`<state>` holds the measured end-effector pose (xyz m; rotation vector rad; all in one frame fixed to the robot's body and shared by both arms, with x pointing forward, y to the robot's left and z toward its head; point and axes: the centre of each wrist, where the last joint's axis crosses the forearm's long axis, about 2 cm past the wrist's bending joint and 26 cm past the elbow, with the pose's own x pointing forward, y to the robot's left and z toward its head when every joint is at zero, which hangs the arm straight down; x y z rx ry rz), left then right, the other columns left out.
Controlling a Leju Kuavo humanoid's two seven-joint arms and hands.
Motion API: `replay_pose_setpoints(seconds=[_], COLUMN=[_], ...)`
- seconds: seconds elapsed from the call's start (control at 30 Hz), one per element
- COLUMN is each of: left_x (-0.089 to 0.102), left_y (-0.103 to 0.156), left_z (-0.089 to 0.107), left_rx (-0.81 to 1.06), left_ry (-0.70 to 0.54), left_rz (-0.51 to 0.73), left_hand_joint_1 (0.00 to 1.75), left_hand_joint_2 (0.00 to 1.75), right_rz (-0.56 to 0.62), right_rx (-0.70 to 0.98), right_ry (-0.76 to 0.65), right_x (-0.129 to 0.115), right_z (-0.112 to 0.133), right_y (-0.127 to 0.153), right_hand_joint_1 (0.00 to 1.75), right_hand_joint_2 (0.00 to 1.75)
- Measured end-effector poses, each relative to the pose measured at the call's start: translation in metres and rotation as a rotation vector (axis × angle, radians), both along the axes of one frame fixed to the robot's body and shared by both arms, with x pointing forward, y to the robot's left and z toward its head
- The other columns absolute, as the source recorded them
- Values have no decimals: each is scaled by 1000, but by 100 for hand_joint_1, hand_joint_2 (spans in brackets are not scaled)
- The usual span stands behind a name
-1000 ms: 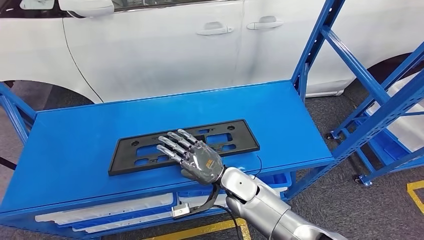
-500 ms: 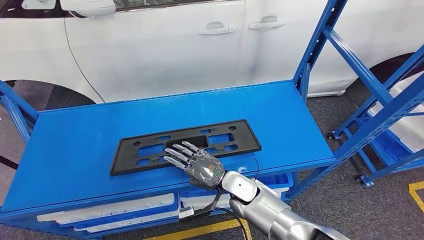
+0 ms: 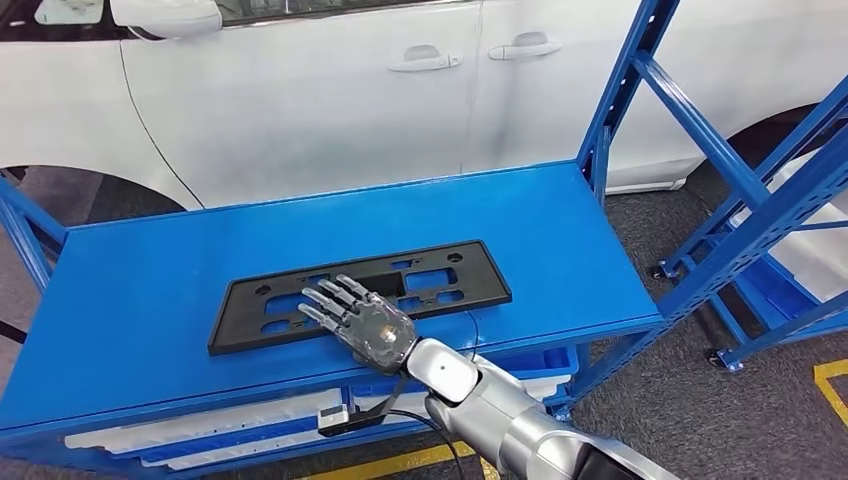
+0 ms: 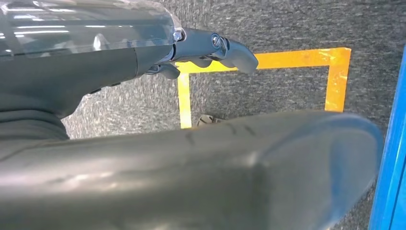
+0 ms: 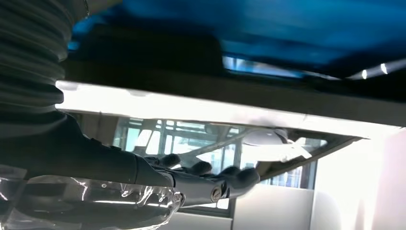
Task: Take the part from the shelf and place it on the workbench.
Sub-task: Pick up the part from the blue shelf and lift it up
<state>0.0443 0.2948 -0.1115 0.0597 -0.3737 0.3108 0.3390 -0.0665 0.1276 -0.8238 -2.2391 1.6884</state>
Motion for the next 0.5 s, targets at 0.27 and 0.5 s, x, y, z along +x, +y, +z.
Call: replay_pose_setpoints(seconds=[0.27, 0.5], left_x=[0, 1], left_y=[0, 1], left_z=[0, 0], left_rx=[-3, -6], left_ry=[1, -1], left_rz=[-7, -17], left_hand_joint_1=[0, 0], left_hand_joint_2=[0, 0], right_rz=[-11, -54], right_rx=[-17, -134], right_ry=[-35, -128], right_x=[-1, -2], right_z=[6, 7], right_y=[12, 23], right_hand_joint_1=[0, 61], right_hand_joint_2=[175, 175])
